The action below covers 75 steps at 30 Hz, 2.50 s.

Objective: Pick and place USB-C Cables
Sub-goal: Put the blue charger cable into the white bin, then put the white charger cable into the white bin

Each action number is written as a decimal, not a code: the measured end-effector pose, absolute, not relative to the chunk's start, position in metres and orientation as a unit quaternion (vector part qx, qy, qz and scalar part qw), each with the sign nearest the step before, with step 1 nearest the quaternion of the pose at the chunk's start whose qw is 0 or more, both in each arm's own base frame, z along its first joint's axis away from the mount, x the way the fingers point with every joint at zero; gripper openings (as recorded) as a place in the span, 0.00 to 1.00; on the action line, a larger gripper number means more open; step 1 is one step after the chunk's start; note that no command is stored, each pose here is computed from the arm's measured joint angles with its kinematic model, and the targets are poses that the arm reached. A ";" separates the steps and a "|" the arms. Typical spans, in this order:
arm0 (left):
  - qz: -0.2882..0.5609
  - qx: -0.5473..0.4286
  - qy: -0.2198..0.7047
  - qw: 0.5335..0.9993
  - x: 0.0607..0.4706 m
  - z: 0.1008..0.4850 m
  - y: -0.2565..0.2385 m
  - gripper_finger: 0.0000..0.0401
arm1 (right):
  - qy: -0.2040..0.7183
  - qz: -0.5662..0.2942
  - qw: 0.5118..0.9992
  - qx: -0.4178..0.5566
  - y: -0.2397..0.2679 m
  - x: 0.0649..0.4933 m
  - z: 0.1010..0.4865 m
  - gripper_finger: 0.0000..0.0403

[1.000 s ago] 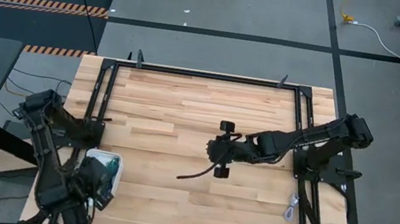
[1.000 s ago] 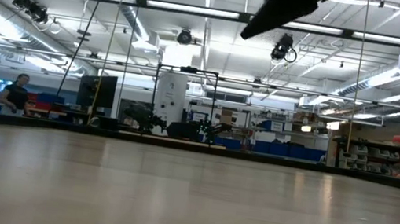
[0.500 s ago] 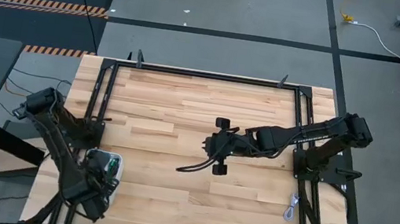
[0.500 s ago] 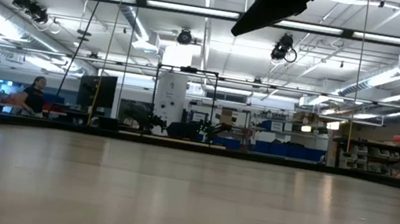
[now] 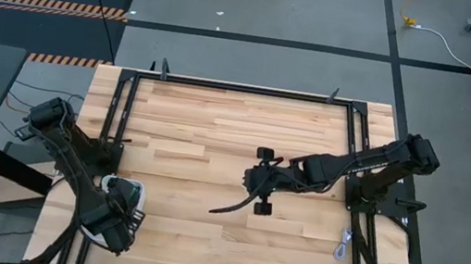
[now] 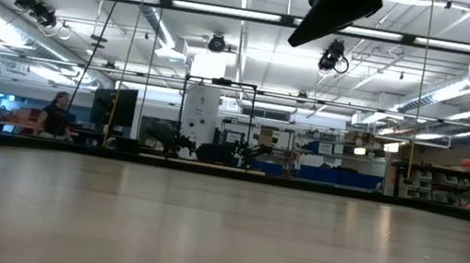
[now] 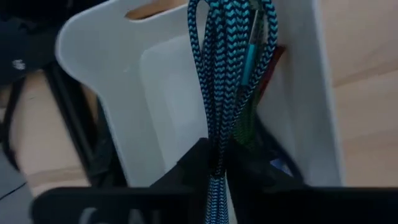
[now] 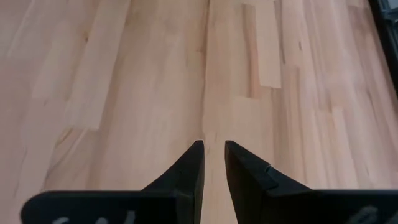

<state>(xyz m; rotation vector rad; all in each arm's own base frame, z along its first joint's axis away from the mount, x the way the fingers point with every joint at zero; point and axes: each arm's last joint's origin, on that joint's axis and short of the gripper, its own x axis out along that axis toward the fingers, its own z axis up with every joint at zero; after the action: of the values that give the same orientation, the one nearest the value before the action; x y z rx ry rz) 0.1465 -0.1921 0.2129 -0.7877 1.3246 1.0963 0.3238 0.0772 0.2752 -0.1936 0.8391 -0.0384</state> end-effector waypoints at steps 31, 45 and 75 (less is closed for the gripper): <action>0.331 -0.074 0.541 0.770 0.194 0.224 -0.154 0.43 | 0.473 -0.041 0.879 0.028 0.102 0.304 0.266 0.18; 0.155 0.112 0.460 0.867 0.238 0.287 -0.164 0.43 | 0.505 -0.083 0.842 0.170 0.148 0.277 0.262 0.18; -0.158 0.294 0.192 0.923 0.307 0.209 -0.107 0.43 | 0.698 -0.312 0.496 0.411 0.200 0.189 0.233 0.32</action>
<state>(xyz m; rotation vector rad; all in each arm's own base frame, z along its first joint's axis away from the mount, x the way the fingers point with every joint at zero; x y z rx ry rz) 0.3075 -0.1065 0.2089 0.6039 0.3942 -0.3253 0.1894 0.1999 0.2332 0.9963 1.6905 -0.7562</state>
